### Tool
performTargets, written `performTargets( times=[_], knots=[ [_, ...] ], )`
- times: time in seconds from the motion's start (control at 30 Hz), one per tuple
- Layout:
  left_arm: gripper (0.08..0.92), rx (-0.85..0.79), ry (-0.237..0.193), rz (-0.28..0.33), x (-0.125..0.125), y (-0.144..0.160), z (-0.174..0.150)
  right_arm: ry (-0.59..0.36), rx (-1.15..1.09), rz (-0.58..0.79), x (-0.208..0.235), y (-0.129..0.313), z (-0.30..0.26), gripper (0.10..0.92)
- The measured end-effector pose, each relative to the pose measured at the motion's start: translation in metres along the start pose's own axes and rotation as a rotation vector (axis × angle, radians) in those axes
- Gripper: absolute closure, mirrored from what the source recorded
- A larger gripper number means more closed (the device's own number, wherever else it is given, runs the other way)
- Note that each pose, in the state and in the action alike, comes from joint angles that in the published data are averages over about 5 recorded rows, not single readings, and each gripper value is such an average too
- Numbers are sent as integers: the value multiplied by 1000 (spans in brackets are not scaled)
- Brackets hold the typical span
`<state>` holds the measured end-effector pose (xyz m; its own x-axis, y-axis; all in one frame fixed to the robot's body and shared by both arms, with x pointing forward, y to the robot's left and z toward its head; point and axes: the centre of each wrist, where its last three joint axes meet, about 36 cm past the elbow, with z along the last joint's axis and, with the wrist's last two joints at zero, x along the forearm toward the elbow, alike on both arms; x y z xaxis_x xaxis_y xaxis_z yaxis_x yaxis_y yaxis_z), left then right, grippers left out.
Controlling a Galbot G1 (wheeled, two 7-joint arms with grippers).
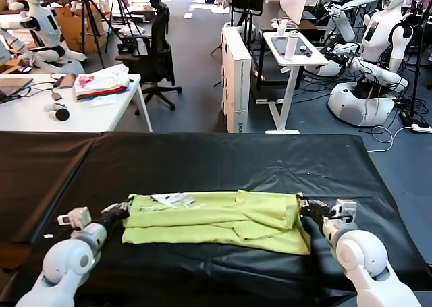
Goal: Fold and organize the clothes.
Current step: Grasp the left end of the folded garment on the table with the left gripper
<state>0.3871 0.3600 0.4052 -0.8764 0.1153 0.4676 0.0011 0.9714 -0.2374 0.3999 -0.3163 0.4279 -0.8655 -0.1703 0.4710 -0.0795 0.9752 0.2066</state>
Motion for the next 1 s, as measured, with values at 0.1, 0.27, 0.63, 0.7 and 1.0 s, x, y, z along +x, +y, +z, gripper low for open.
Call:
performTargets(
  times=[0.1, 0.27, 0.63, 0.7, 1.0],
  knots=[
    [748, 2, -22, 0, -2, -1, 0, -58, 19, -24, -1, -2, 3, 740],
    [431, 7, -41, -5, -4, -2, -2, -186, 95, -57, 5, -5, 7, 442],
    [94, 87, 51, 17, 18, 16, -19, -506, 361, -238, 43, -12, 35, 116],
    [93, 120, 97, 71, 26, 23, -26, -528, 383, -272, 54, -14, 44, 115],
    [92, 213, 224, 205, 43, 62, -64, -529, 390, -291, 98, -22, 83, 115]
  ],
)
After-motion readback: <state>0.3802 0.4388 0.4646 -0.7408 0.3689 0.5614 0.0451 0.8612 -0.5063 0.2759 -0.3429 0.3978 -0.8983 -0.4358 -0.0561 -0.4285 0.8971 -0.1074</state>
